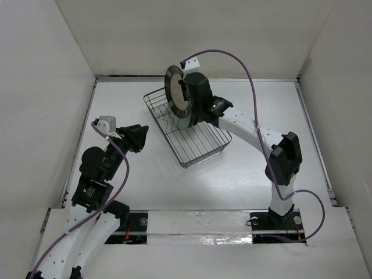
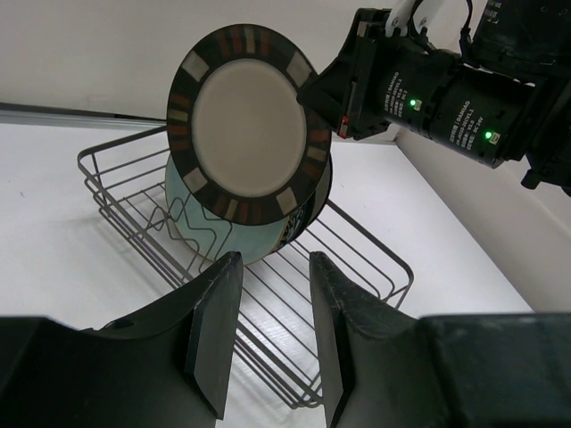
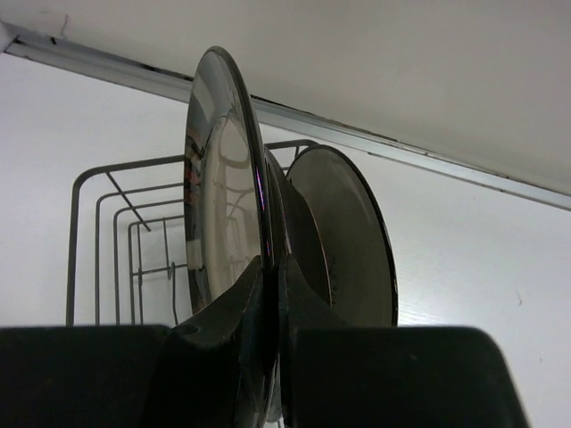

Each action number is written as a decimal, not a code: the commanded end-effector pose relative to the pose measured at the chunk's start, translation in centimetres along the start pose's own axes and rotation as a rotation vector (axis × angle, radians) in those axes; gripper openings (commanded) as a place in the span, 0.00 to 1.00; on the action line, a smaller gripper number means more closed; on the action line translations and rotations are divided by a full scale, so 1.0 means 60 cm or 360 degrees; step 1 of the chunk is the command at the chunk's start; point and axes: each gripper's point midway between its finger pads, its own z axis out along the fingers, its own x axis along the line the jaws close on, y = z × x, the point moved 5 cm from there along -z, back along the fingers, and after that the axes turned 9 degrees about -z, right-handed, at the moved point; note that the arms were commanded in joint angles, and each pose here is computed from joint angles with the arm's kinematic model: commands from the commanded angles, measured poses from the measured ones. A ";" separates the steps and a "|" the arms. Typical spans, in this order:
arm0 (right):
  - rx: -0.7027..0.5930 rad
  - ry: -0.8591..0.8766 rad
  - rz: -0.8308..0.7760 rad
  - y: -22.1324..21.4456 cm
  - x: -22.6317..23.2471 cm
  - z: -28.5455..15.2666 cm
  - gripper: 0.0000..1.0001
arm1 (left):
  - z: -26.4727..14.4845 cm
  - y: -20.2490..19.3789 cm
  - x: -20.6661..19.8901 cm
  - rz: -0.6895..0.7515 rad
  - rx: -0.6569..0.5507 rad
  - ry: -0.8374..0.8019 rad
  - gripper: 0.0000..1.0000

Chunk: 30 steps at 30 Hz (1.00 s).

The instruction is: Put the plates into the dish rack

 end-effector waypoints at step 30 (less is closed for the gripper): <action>-0.0250 0.0022 0.0178 0.039 0.101 -0.055 0.75 | 0.019 -0.004 0.006 0.0029 0.0049 0.0049 0.39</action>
